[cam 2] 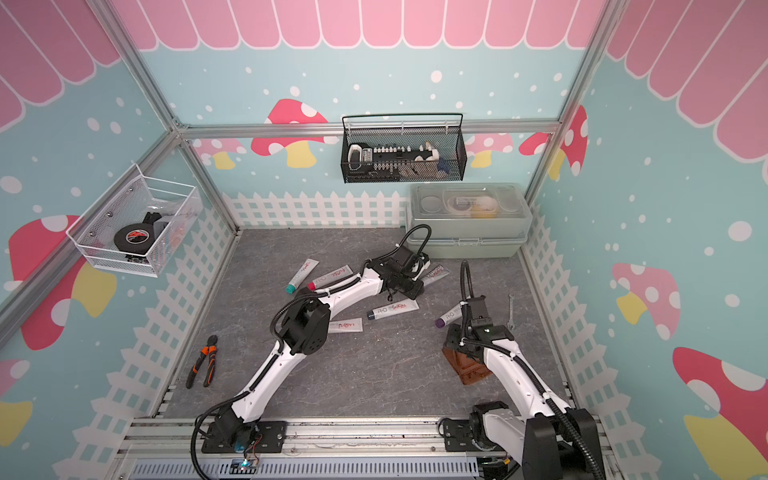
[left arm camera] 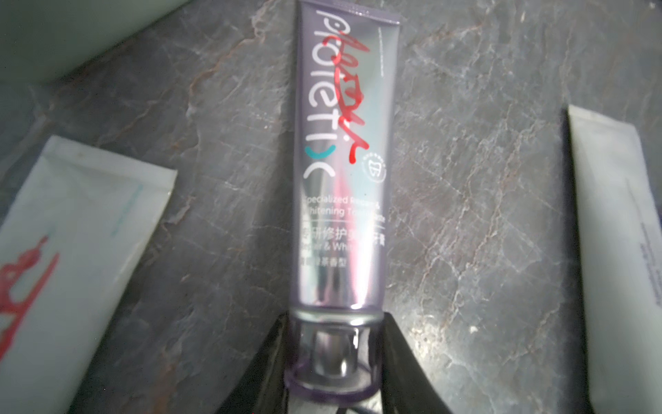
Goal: Wipe the surface of the toothpaste tube
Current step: Move the toothpaste to the center of the board.
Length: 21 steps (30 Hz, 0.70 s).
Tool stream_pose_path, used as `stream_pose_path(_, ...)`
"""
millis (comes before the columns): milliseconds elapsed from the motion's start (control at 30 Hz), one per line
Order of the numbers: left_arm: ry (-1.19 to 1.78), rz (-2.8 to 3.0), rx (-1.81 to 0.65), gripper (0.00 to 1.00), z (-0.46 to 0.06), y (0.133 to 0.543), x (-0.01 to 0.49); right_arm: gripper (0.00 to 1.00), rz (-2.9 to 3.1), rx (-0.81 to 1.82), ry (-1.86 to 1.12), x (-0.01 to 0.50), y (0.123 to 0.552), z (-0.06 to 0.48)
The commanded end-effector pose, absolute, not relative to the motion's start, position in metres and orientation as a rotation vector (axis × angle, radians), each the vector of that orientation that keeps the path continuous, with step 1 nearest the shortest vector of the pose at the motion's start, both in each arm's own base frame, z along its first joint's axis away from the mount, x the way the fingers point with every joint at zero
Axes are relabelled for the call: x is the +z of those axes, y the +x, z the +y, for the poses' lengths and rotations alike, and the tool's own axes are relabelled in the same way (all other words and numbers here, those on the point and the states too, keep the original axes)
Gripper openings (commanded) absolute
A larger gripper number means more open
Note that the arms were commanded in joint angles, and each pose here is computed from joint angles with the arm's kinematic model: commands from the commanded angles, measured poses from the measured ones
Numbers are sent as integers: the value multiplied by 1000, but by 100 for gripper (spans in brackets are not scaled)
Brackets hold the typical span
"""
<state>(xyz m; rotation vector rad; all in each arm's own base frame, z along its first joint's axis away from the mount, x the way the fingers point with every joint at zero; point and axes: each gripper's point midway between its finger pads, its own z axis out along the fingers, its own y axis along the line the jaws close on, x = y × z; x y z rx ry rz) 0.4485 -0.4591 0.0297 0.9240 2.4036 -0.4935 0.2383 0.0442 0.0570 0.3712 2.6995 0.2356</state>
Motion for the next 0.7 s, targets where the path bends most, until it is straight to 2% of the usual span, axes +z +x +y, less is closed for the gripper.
stream_pose_path(0,933,2424,-428,26,-453,448,27,55,2698,240,361,55,235,44)
stream_pose_path(100,931,2413,-458,22,-455,443,35,55,2698,242,361,55,235,44)
stream_pose_path(333,922,2340,-574,23,-457,420,75,55,2696,242,361,55,236,44)
stream_pose_path(667,908,2307,-658,24,-441,358,94,54,2717,244,360,48,237,45)
